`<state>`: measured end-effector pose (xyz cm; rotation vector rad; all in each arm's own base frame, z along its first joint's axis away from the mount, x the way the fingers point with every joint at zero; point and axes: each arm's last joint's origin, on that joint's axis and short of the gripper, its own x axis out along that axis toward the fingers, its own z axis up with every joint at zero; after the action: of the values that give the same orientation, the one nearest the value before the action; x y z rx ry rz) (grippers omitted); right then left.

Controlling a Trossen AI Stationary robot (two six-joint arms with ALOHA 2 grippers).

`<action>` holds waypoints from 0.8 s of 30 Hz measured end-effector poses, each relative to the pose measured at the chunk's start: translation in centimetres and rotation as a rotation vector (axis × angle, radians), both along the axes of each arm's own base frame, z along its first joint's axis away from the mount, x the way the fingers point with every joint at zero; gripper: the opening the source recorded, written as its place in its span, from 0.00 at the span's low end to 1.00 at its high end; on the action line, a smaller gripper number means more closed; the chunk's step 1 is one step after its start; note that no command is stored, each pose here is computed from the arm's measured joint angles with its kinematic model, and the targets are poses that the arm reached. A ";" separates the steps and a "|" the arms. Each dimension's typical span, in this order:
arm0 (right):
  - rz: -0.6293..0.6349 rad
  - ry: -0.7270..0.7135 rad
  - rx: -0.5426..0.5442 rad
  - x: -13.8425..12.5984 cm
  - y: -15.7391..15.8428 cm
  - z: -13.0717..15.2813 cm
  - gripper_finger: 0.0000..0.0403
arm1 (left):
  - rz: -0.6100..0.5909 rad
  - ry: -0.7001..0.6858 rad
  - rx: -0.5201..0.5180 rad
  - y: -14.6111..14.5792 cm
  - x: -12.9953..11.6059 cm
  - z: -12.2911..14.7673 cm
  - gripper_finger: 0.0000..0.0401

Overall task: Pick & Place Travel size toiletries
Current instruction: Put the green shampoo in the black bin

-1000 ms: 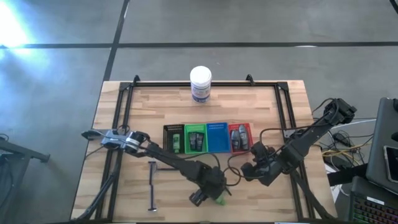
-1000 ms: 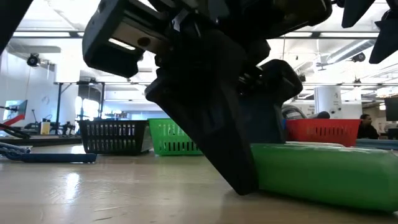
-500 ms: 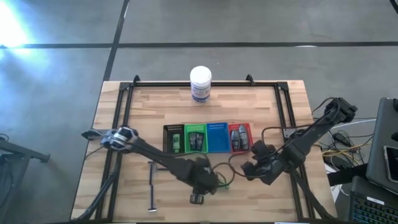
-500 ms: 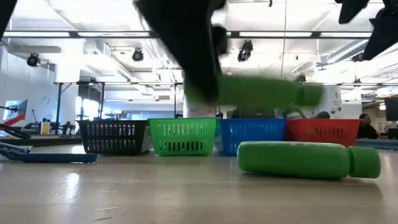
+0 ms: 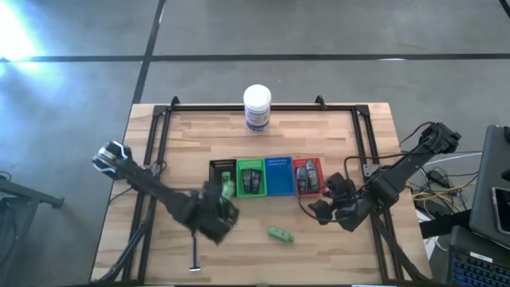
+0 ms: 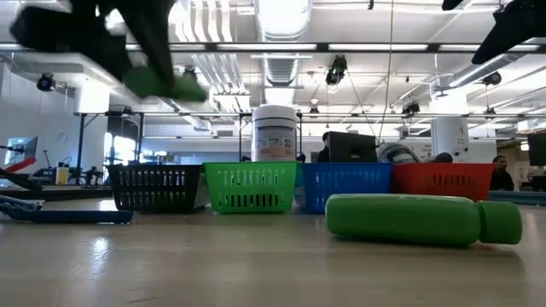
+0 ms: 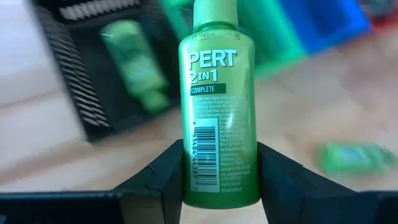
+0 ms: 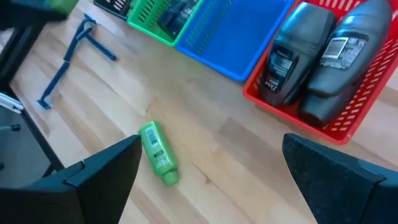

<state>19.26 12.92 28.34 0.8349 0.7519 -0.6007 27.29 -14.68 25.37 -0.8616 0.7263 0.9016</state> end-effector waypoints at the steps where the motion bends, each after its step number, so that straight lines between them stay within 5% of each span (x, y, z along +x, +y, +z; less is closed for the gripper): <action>1: 0.004 0.002 -0.004 0.0 0.0 0.0 0.96 | 0.026 -0.002 -0.005 0.9 -0.6 -0.7 0.41; 13: -0.014 0.003 -0.001 0.1 -0.3 0.0 0.96 | 0.241 -0.063 -0.143 9.7 -3.8 -5.7 0.41; 24: -0.046 0.005 0.013 0.1 -0.4 -0.1 0.96 | 0.193 -0.031 -0.177 10.5 -3.5 -6.2 0.53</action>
<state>19.41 12.48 28.29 0.8651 0.7432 -0.6399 23.81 -4.14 19.21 -1.1149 0.7118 1.0030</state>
